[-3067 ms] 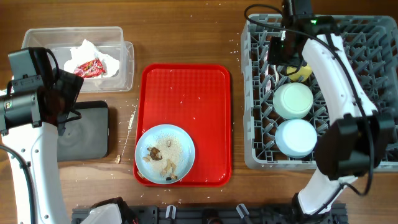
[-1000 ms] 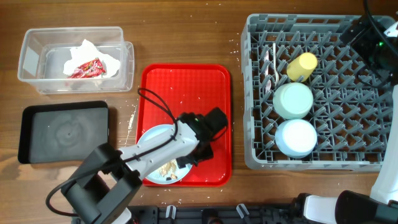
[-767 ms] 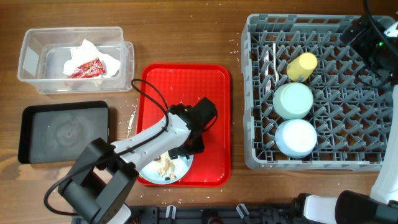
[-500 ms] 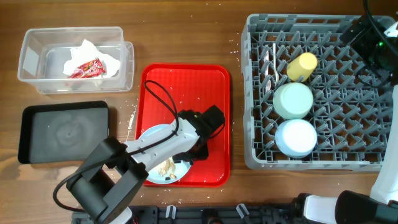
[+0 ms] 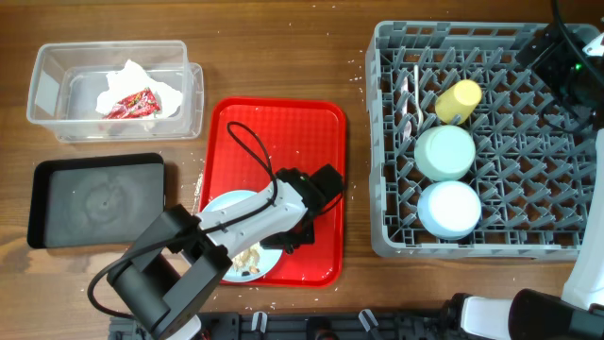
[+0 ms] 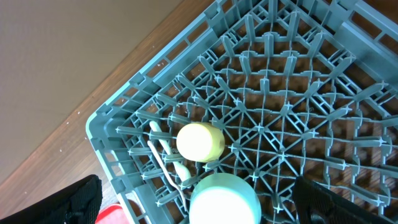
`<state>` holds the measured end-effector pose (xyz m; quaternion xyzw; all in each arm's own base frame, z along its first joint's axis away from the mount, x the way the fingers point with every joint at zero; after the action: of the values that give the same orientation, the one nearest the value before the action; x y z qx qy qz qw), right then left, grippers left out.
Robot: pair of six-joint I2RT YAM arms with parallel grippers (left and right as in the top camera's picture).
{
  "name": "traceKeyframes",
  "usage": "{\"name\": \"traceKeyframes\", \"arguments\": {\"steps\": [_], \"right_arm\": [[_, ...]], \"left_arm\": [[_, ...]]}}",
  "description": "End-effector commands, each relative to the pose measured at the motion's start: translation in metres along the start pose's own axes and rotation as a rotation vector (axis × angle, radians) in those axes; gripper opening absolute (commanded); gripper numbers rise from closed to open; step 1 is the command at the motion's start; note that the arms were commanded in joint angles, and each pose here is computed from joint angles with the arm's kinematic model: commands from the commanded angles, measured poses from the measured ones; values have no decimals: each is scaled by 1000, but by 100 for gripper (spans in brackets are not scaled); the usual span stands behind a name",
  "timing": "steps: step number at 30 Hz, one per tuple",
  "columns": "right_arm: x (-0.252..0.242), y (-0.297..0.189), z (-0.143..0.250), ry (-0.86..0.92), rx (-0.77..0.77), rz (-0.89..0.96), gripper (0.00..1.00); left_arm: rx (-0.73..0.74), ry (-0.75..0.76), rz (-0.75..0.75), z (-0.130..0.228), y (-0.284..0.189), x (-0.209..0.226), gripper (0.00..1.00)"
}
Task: Sort waste into correct bins and load items into the dishwasher rack
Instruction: 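Grasp the light-blue plate rim with the left gripper and lift it, then tip the plate over the black tray to dump the food scraps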
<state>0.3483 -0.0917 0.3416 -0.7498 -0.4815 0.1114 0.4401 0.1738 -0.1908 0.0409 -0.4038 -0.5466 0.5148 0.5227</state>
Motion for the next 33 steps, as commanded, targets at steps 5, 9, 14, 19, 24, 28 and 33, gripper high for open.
{"name": "traceKeyframes", "arguments": {"steps": [5, 9, 14, 19, 24, 28, 33], "right_arm": [[2, 1, 0, 6, 2, -8, 100], [2, 1, 0, 6, 2, -8, 100], [2, 1, 0, 6, 3, -7, 100], [2, 1, 0, 6, 3, -7, 100], [2, 1, 0, 6, 3, -7, 100], [2, 1, 0, 6, 3, -7, 100], [2, 1, 0, 6, 3, -7, 100]], "left_arm": [[-10, -13, -64, -5, -6, 3, 4], [-34, -41, -101, -9, -17, 7, 4], [-42, -42, -89, -12, -24, 3, 4], [-74, -41, -105, -19, -38, 2, 4], [-122, -44, -122, -28, -55, 2, 4], [-143, -44, -124, -32, -60, 2, 4], [-187, -61, -188, -43, -75, 15, 4]]}}
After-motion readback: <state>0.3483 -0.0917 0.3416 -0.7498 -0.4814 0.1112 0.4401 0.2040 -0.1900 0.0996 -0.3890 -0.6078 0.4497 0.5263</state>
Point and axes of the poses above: each gripper's point midway between its finger pads, its own y axis out along the fingers, its own x axis along the line the jaws close on, z = x × y, the point moved 4 cm from there along -y, back along the fingers, and after that the axes turned 6 degrees about -y, right-handed, at the moved point
